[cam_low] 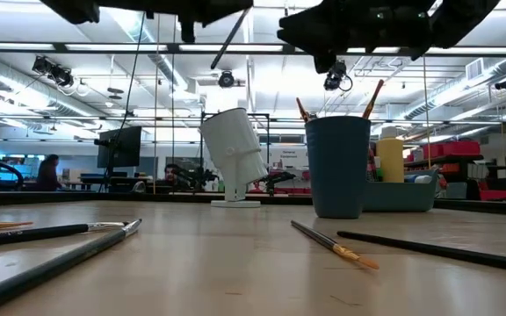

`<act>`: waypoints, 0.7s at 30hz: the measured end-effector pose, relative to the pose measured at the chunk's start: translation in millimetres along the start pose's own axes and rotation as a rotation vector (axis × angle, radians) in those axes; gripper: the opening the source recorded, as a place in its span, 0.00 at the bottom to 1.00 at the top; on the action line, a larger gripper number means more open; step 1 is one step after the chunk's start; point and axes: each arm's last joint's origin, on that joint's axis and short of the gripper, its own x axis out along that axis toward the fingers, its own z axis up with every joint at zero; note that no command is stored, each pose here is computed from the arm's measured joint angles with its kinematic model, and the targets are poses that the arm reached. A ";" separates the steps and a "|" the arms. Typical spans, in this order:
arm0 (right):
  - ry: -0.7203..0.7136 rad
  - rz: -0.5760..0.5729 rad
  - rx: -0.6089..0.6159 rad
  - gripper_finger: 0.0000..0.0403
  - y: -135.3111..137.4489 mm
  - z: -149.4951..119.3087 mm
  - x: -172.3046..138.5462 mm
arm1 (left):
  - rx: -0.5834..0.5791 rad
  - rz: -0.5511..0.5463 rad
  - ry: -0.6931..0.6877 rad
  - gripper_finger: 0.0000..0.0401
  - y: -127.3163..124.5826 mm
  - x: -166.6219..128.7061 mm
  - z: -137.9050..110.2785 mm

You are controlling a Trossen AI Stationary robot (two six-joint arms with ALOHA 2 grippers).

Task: Pick & Place Paint Supplies
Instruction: Put the gold paintbrush into the blue cup

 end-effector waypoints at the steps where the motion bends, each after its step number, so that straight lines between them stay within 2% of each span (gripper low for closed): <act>1: -0.022 0.000 0.031 0.33 -0.4 -0.3 2.2 | 0.024 -0.014 -0.014 0.00 -0.5 0.3 0.9; 6: -0.097 0.024 0.129 0.33 -2.0 -8.4 14.8 | 0.126 -0.051 -0.042 0.00 -3.8 4.0 -3.6; 12: -0.166 0.139 0.121 0.32 -0.2 -12.6 22.0 | 0.148 -0.030 -0.054 0.01 -4.2 6.2 -6.0; 21: -0.193 0.127 0.116 0.33 -0.5 -10.6 22.0 | 0.182 -0.027 -0.083 0.01 -4.1 6.1 -3.0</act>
